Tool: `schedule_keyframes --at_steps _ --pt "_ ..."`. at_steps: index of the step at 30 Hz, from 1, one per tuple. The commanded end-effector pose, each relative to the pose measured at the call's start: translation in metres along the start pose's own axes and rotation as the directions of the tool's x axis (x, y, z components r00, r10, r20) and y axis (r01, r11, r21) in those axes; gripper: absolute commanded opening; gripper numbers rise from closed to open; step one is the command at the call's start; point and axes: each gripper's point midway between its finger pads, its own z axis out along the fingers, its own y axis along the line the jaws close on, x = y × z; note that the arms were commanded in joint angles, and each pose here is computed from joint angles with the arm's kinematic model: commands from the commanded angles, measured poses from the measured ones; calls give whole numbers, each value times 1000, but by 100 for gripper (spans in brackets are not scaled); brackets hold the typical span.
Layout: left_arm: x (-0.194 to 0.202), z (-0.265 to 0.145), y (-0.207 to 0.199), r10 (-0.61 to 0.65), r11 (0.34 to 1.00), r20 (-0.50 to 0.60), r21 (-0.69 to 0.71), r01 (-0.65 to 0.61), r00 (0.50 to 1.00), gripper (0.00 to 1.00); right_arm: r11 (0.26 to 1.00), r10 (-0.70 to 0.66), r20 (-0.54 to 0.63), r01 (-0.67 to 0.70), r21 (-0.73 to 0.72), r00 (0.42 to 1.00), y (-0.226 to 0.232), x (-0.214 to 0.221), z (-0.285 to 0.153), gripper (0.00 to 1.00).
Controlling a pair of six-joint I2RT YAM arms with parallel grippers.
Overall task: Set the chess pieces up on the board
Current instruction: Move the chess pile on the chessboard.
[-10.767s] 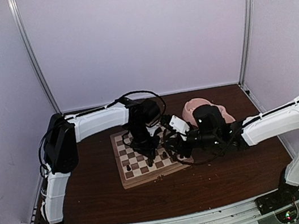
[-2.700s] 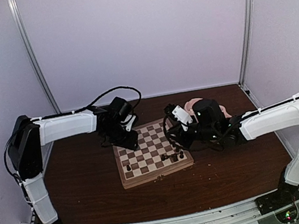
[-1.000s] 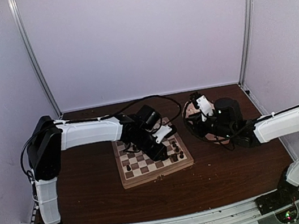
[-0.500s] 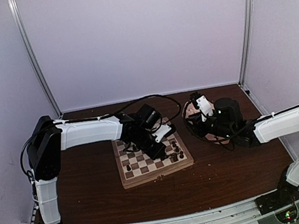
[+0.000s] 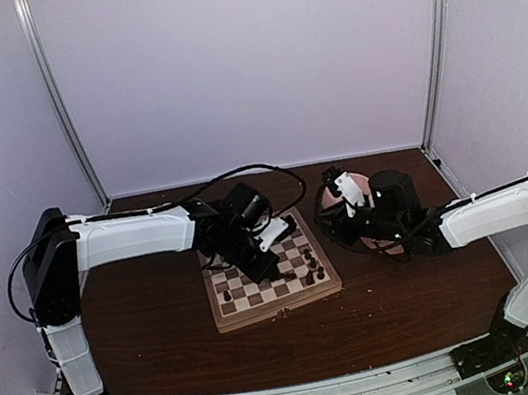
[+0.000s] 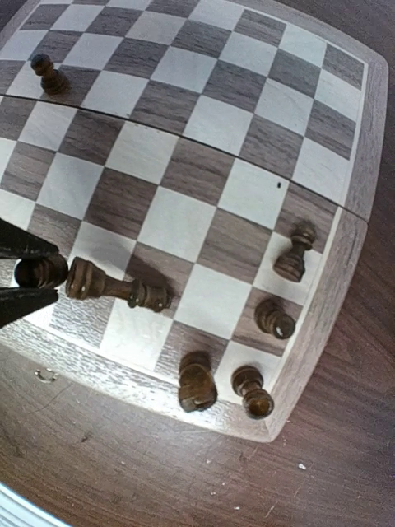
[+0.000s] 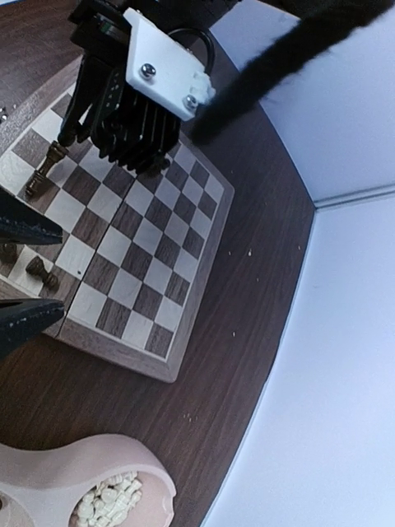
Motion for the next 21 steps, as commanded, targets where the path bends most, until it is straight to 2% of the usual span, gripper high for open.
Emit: schedule_keyframes --at_steps 1,5,11,17,21 --pt "-2 -22 6 -14 999 48 -49 16 999 2 978 -43 -1 42 -203 999 34 -7 3 25" --pt "3 -30 7 -15 998 53 -59 18 998 2 942 -60 -7 54 -330 998 56 -7 0 25" --pt "14 -32 10 -31 997 50 -74 34 998 2 905 -78 -7 67 -420 997 76 -3 -3 26" --pt "27 -30 18 -50 992 49 -111 55 998 2 905 -119 -6 106 -411 993 92 -1 -10 26" --pt "33 -30 16 -53 994 45 -97 57 998 2 898 -156 -64 114 -425 986 115 17 -19 26"
